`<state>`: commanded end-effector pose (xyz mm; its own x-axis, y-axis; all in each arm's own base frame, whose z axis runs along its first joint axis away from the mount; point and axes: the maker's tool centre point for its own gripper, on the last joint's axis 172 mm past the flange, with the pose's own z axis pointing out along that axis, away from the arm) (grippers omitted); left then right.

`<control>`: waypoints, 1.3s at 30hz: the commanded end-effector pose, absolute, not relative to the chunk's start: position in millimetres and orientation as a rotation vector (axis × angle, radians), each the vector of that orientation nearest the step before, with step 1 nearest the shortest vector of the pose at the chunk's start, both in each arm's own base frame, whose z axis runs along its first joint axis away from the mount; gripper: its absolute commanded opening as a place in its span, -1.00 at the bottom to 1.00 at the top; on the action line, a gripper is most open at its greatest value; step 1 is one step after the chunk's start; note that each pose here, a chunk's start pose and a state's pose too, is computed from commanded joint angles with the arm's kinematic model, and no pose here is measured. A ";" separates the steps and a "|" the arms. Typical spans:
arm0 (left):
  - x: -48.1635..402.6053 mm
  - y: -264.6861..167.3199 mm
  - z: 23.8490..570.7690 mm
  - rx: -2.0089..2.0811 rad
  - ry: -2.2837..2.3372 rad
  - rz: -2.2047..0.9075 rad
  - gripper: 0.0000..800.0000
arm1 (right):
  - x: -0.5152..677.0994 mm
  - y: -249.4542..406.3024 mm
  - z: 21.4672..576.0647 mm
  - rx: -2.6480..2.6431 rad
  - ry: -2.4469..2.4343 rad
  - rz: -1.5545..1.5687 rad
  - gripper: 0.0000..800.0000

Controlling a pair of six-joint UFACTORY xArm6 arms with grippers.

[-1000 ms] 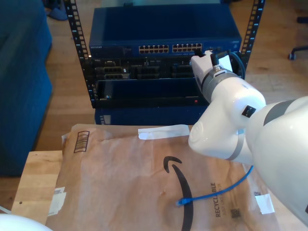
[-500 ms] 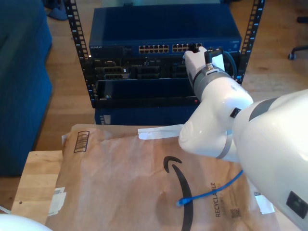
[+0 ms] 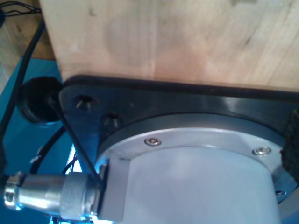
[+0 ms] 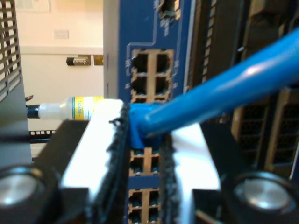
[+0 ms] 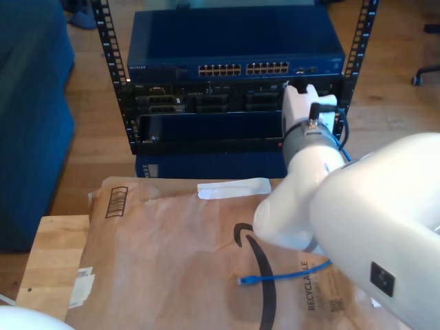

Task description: Grab the cable and plug it in

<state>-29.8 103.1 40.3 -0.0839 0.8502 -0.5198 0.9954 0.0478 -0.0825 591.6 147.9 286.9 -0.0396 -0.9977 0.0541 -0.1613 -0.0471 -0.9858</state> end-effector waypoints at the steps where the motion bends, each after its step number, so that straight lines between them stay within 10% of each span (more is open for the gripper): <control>1: -29.8 103.9 40.6 1.865 2.003 -0.612 1.00 | 590.6 148.4 286.4 -1.345 1.333 -1.202 -1.00; 39: -29.8 103.1 40.3 1.864 2.002 -0.613 1.00 | 636.9 149.7 276.6 -1.133 1.256 -1.376 -1.00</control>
<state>-29.8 103.1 40.3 -0.0839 0.8502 -0.5198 0.9954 0.0478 -0.0825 636.9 149.7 276.6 -0.1482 -0.9880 0.0436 0.0465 -0.0510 -0.9976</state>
